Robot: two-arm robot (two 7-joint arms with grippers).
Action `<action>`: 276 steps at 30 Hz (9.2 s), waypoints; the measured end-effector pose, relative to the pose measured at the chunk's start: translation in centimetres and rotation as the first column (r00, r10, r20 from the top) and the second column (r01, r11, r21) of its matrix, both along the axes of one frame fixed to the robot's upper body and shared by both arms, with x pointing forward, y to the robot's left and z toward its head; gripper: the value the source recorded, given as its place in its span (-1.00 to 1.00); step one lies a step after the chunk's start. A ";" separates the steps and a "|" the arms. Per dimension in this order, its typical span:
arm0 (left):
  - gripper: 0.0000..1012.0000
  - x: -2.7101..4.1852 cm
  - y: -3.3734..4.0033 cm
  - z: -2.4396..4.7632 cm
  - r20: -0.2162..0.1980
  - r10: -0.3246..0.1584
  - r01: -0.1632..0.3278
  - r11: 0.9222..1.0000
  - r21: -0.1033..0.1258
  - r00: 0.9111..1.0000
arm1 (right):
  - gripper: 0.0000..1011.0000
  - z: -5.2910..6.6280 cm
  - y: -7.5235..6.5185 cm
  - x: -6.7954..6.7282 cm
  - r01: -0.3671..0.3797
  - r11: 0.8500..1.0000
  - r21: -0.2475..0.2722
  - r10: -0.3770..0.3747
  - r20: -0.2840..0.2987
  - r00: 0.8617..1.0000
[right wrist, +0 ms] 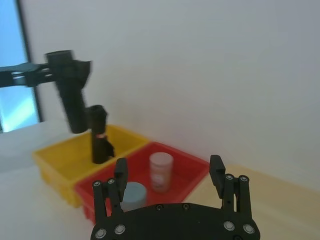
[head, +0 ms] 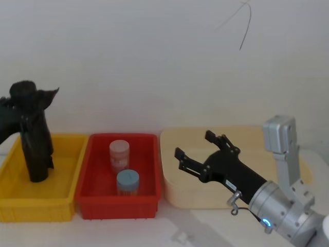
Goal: Pick up the garbage bag with the one hand and transfer it to the other hand.
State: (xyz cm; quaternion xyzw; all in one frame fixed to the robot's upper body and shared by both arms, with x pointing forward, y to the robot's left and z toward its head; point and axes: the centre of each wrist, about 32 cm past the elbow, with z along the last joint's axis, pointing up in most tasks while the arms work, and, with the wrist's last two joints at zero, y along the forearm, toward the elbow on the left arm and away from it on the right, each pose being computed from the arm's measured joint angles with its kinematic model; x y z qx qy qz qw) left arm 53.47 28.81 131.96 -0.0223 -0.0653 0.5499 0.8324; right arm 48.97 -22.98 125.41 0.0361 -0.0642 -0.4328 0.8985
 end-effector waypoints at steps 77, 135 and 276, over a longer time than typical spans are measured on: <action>0.00 4.60 -5.04 3.01 -0.102 -0.669 0.671 0.741 -0.029 0.736 | 0.98 0.9 2.5 7.3 -0.449 0.888 0.102 0.460 -0.164 0.873; 0.00 5.84 -5.97 2.87 -0.163 -0.749 0.746 0.660 -0.087 0.643 | 0.08 -1.1 3.1 8.4 -0.470 0.864 0.182 0.501 -0.198 0.843; 0.98 1.44 0.83 0.38 -0.183 -0.312 0.304 0.950 -0.067 0.932 | 0.98 7.3 9.5 13.4 -0.481 0.826 -0.295 0.425 -0.236 0.874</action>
